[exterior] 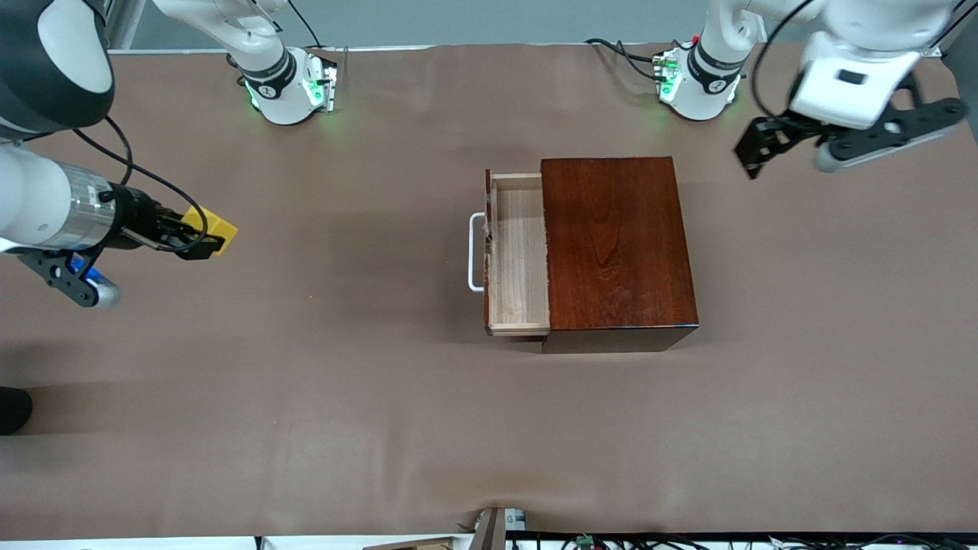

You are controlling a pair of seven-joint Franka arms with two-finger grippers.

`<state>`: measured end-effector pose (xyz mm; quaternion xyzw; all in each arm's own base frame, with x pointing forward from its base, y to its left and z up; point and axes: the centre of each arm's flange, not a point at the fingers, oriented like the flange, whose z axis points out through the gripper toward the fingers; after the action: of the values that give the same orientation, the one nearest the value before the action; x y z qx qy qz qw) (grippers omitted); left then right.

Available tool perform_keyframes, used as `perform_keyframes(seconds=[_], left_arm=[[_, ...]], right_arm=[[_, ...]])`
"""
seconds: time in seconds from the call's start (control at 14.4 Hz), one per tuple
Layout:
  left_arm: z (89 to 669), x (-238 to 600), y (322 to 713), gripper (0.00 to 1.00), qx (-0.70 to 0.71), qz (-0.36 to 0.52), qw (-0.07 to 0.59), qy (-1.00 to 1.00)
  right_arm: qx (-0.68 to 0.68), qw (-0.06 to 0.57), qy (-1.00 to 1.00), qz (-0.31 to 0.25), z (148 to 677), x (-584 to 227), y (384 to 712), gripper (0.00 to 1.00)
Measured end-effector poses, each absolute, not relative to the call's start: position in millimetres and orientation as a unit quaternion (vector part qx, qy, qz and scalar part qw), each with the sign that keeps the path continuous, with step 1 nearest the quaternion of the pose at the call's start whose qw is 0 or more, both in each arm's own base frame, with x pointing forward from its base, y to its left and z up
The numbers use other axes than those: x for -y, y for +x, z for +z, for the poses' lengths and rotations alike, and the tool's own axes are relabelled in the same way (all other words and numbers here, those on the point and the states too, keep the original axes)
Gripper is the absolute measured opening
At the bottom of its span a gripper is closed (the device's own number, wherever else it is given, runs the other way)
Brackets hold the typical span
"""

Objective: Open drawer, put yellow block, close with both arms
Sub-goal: 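Carry the yellow cube with the right gripper over the open drawer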

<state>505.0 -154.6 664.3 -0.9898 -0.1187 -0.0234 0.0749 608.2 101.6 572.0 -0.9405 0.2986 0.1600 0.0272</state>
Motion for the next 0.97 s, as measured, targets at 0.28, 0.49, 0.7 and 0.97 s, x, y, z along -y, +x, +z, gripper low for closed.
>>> perform_keyframes(seconds=[0.28,0.49,0.7,0.97], left_arm=[[668.6,91.3,508.7,1.0,0.079,-0.013,0.075,-0.994],[672.4,59.7,509.9,1.0,0.041,-0.007,0.071,-0.997],[675.4,56.2,509.7,1.0,0.02,-0.008,0.069,-0.997],[674.0,55.6,509.8,1.0,-0.028,-0.003,0.07,-0.997]], right_arm=[[-0.354,0.018,-0.92,0.169,573.4,-166.1,595.2,0.56],[-0.415,0.006,-0.897,0.153,574.0,-237.2,578.7,0.56],[-0.473,0.006,-0.87,0.135,570.1,-305.5,559.3,0.56],[-0.54,0.019,-0.832,0.125,546.3,-342.9,557.4,0.56]])
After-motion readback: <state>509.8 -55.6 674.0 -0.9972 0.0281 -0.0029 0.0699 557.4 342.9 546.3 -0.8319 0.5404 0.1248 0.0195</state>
